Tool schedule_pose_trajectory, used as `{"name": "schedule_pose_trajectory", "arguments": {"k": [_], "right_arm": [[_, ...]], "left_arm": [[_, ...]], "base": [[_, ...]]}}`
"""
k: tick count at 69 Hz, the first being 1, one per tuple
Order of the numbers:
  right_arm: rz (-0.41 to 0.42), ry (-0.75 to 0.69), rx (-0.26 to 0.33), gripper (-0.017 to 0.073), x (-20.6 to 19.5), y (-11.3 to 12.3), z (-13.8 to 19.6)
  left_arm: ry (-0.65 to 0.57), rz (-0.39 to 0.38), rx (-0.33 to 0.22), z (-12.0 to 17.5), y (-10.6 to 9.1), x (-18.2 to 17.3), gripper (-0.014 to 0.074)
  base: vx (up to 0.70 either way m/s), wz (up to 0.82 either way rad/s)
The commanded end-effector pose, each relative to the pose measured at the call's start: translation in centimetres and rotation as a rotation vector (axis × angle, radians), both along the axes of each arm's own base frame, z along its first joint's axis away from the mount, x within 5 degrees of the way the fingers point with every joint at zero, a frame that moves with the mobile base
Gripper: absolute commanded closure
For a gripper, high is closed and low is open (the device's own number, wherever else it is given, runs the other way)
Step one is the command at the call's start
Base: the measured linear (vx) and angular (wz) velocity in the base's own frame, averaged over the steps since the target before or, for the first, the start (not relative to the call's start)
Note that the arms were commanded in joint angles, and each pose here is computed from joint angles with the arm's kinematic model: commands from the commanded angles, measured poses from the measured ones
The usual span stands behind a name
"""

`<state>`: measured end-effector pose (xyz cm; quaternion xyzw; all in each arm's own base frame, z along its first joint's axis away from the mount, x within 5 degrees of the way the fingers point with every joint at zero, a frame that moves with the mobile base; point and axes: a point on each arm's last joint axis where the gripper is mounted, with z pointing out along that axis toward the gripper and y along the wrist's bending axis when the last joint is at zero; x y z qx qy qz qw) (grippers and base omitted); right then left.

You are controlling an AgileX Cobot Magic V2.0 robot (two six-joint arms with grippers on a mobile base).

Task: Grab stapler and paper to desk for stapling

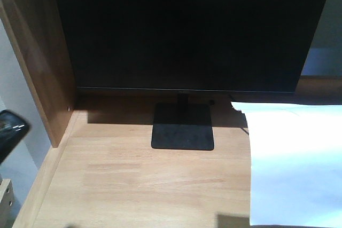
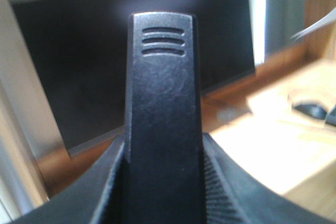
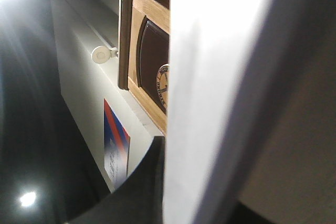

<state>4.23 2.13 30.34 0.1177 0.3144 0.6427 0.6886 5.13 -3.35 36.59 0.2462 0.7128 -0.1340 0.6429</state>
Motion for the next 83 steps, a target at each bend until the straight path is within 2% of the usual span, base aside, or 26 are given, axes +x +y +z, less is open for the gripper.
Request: {"name": "schedule_pose_trajectory", "arguments": {"k": [1, 11, 19, 21, 24, 26, 27, 29, 33, 34, 37, 47, 59, 68, 74, 83], "right_arm": [[0.003, -0.058, 0.009, 0.0565, -0.3, 0.0, 1.0], [0.003, -0.058, 0.009, 0.0565, -0.3, 0.0, 1.0], [0.003, -0.058, 0.009, 0.0565, -0.3, 0.0, 1.0], [0.003, -0.058, 0.009, 0.0565, -0.3, 0.0, 1.0], [0.003, -0.058, 0.009, 0.0565, -0.3, 0.0, 1.0], [0.003, -0.058, 0.009, 0.0565, -0.3, 0.0, 1.0], [0.003, -0.058, 0.009, 0.0565, -0.3, 0.0, 1.0], [0.003, -0.058, 0.009, 0.0565, -0.3, 0.0, 1.0], [0.003, -0.058, 0.009, 0.0565, -0.3, 0.0, 1.0], [0.003, -0.058, 0.009, 0.0565, -0.3, 0.0, 1.0], [0.003, -0.058, 0.009, 0.0565, -0.3, 0.0, 1.0], [0.003, -0.058, 0.009, 0.0565, -0.3, 0.0, 1.0], [0.003, -0.058, 0.009, 0.0565, -0.3, 0.0, 1.0], [0.003, -0.058, 0.009, 0.0565, -0.3, 0.0, 1.0], [0.003, -0.058, 0.009, 0.0565, -0.3, 0.0, 1.0], [0.003, -0.058, 0.009, 0.0565, -0.3, 0.0, 1.0]], "left_arm": [[-0.068, 0.014, -0.064, 1.6, -1.3, 2.8, 0.0600], [-0.009, 0.004, -0.036, 0.8, -3.0, 6.2, 0.0600], [0.052, -0.029, 0.017, -0.5, -4.6, 8.6, 0.0600], [0.065, -0.042, 0.040, -0.9, -4.9, 9.1, 0.0600], [0.083, -0.072, 0.105, -1.8, -5.6, 10.1, 0.0600], [0.098, -0.088, 0.116, -2.2, -5.9, 10.5, 0.0600], [0.093, -0.102, 0.147, -2.4, -6.1, 10.7, 0.0600], [0.113, -0.120, 0.160, -3.0, -6.5, 11.2, 0.0600], [0.126, -0.167, 0.228, -4.0, -7.2, 12.2, 0.0600], [0.136, -0.177, 0.228, -4.3, -7.4, 12.4, 0.0600], [0.148, -0.213, 0.272, -5.1, -7.8, 13.0, 0.0600], [0.216, -0.350, 0.366, -7.9, -8.7, 14.8, 0.0600], [0.276, -0.590, 0.486, -11.6, -8.9, 16.2, 0.0600], [0.266, -0.757, 0.556, -13.9, -8.7, 16.9, 0.0600], [0.258, -0.838, 0.580, -15.2, -8.5, 17.3, 0.0600], [0.311, -0.841, 0.548, -16.4, -8.7, 18.5, 0.0600]], "base": [[0.00, 0.00], [0.00, 0.00], [0.00, 0.00], [0.00, 0.00], [0.00, 0.00], [0.00, 0.00], [0.00, 0.00], [0.00, 0.00], [0.00, 0.00], [0.00, 0.00], [0.00, 0.00], [0.00, 0.00], [0.00, 0.00], [0.00, 0.00], [0.00, 0.00], [0.00, 0.00]]}}
